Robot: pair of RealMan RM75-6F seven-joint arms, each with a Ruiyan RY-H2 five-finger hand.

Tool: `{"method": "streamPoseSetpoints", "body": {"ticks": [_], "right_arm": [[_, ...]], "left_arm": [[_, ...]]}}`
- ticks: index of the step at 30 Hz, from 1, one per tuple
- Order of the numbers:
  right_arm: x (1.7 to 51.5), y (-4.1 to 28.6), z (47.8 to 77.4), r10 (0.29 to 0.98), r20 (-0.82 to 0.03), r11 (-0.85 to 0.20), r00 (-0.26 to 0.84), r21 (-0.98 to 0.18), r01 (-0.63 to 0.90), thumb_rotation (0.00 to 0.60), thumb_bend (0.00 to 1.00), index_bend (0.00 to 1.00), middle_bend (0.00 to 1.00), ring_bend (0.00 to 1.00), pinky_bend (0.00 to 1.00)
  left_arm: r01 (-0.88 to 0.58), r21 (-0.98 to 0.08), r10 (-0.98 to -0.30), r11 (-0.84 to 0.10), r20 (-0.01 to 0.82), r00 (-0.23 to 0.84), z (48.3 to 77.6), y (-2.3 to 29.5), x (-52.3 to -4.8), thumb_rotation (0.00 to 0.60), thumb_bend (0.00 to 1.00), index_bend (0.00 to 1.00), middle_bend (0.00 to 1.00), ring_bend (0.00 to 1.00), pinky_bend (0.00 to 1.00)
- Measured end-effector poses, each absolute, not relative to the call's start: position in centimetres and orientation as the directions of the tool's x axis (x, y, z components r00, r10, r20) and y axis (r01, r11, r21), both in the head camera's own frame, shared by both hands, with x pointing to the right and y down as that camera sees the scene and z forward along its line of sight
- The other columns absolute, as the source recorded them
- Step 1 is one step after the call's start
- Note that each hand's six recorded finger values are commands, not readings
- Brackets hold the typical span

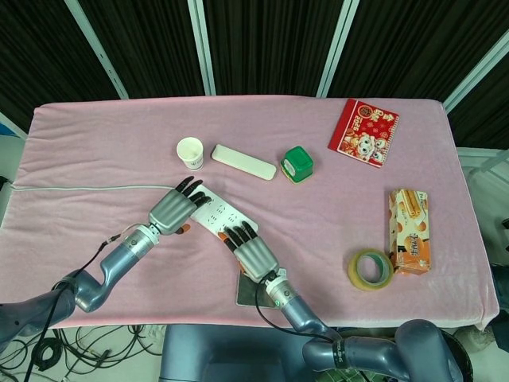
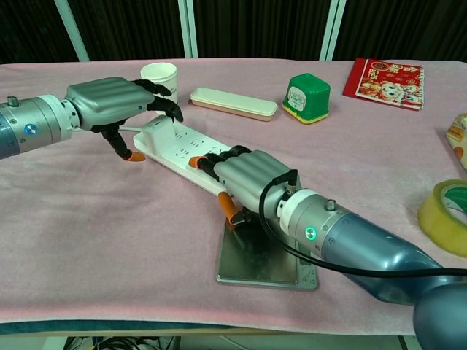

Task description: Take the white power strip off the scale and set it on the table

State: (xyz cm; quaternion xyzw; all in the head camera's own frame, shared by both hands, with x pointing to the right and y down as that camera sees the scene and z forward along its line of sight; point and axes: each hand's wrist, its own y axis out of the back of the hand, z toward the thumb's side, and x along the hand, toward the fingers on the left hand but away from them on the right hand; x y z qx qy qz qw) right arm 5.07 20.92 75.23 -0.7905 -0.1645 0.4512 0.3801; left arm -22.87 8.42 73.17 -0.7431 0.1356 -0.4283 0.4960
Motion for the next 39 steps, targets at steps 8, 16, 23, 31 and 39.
{"method": "streamPoseSetpoints", "body": {"ticks": [8,16,23,31,39], "right_arm": [[5.0,21.0,75.1,0.602,-0.582,-0.652,0.548,-0.754,-0.084,0.6,0.73,0.06,0.13,0.16,0.05],[5.2,21.1,75.2,0.597,-0.587,-0.65,0.547,-0.753,-0.098,0.6,0.73,0.09,0.13,0.16,0.05],[5.4,21.0,75.2,0.599,-0.587,-0.649,0.544,-0.754,-0.099,0.6,0.73,0.09,0.13,0.16,0.05],[5.6,20.8,75.2,0.602,-0.588,-0.648,0.54,-0.755,-0.099,0.6,0.73,0.09,0.13,0.16,0.05],[5.9,20.7,75.4,0.604,-0.592,-0.65,0.533,-0.753,-0.1,0.6,0.73,0.1,0.13,0.16,0.05]], "left_arm": [[0.238,-0.864,-0.638,-0.444,0.491,0.593,73.3,7.9,-23.0,0.6,0.22,0.22,0.23,0.0,0.05],[0.27,-0.862,-0.622,-0.429,0.499,0.603,73.7,8.1,-22.8,0.6,0.22,0.23,0.24,0.0,0.05],[0.288,-0.862,-0.614,-0.417,0.501,0.61,74.0,8.2,-22.6,0.6,0.22,0.23,0.24,0.0,0.05],[0.309,-0.876,-0.619,-0.37,0.48,0.621,74.2,8.1,-22.5,0.6,0.23,0.23,0.24,0.0,0.05],[0.302,-0.883,-0.62,-0.359,0.468,0.63,74.7,8.3,-21.9,0.6,0.24,0.26,0.25,0.0,0.06]]}}
